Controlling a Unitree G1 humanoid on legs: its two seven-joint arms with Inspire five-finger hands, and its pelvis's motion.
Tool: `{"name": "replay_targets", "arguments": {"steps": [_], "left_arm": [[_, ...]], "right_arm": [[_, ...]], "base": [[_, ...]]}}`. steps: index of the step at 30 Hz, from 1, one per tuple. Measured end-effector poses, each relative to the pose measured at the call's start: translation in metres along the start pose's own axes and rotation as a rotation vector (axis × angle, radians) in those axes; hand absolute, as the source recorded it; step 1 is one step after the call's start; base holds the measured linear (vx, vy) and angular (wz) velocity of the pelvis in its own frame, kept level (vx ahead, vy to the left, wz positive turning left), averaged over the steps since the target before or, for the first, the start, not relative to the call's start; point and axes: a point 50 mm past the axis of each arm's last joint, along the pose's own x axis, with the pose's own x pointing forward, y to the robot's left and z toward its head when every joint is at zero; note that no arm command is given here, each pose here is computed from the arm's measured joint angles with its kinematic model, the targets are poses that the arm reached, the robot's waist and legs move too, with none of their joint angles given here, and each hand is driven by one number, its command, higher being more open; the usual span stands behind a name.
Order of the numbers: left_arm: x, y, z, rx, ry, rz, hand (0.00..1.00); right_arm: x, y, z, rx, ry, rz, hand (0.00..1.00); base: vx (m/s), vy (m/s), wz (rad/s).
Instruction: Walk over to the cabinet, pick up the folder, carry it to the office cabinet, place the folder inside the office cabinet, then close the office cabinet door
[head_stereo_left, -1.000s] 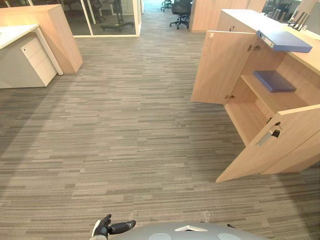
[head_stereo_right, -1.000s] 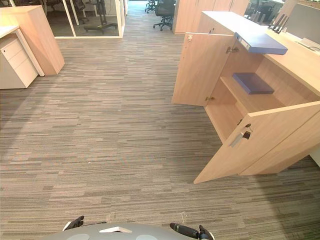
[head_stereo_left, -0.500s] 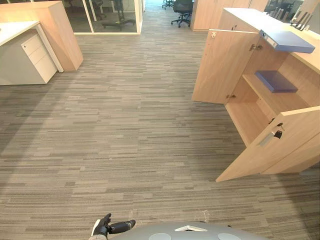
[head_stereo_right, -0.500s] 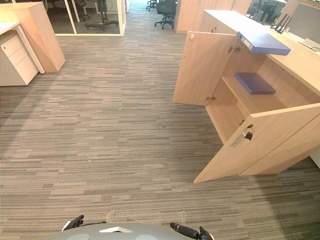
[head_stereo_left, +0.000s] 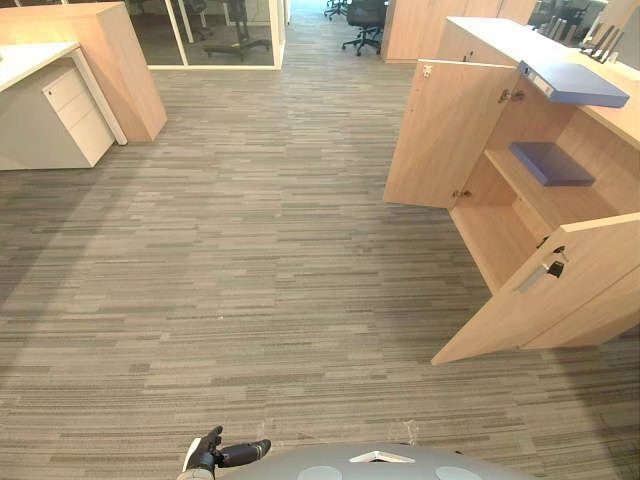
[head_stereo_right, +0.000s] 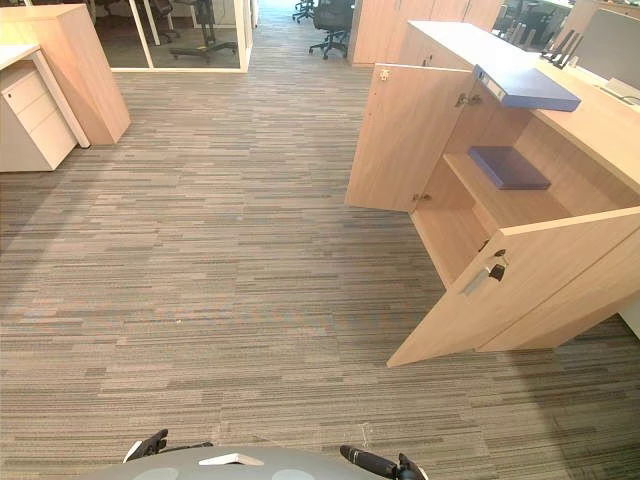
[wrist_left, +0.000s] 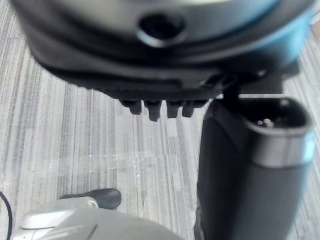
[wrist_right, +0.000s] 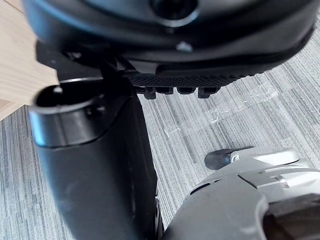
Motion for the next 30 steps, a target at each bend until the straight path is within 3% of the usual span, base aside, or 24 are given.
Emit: {"name": "replay_targets", "arguments": {"steps": [21,30], "left_arm": [[0.000,0.003,0.000,-0.011,-0.001,0.009,1.00],[0.000,0.003,0.017,-0.325,-0.087,0.067,1.00]], "right_arm": [[0.000,0.002,-0.001,0.000,0.002,0.006,1.00],[0.001,0.002,0.006,0.072,-0.012,0.010,1.00]], "base": [[0.00,0.000,0.00],[0.00,0.018,0.09]]}}
